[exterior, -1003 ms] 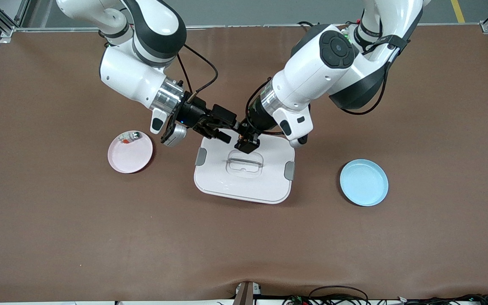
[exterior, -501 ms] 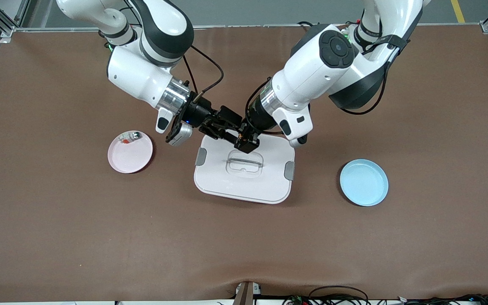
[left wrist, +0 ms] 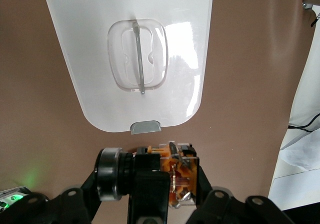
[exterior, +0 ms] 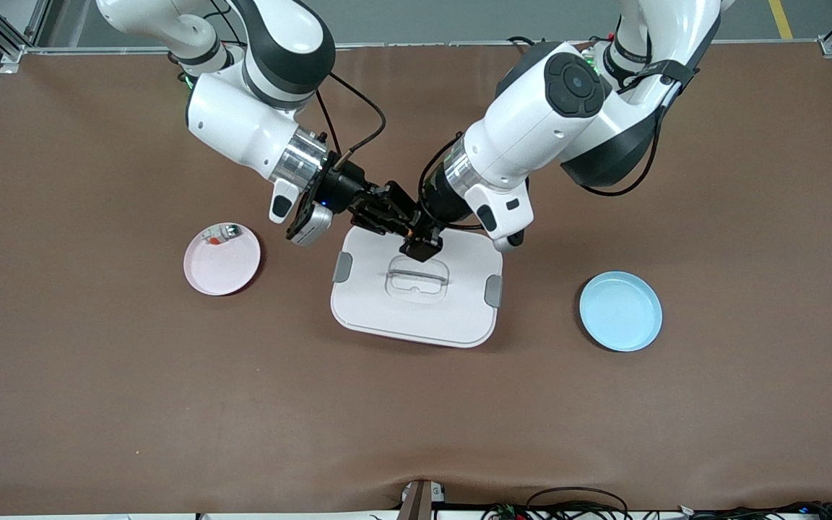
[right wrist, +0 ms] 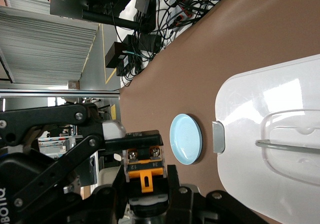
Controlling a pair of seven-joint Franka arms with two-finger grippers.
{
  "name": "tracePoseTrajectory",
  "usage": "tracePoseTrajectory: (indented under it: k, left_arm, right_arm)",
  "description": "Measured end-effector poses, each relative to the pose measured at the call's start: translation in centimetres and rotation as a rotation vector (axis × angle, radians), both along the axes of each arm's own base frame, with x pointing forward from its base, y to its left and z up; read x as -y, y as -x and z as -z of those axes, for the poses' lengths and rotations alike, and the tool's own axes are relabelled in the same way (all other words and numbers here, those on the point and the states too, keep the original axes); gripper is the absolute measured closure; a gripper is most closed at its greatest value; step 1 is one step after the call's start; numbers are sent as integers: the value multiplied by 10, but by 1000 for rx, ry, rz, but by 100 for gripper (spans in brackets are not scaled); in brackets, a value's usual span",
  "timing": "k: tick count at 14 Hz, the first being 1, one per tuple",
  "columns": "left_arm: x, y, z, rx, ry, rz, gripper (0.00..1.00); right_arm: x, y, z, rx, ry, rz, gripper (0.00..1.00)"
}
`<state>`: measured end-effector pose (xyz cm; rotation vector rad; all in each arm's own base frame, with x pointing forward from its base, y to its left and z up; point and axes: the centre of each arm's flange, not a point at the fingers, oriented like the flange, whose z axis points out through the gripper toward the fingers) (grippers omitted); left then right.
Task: Transfer orange switch to right arm and place
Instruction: 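Close the right gripper on the switch beside the left gripper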
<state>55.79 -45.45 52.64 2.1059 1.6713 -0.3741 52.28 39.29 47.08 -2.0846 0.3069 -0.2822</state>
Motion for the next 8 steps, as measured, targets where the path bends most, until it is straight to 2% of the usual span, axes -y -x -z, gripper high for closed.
tracePoseTrajectory:
  k: [3,8]
  left_arm:
    - [-1,0,-1,-7,-4,3,27]
    - [-2,-1,-2,-7,-4,4,27]
  right_arm:
    - [-2,2,-1,-17,-7,14,65]
    - [-3,1,-2,-16,-8,14,65]
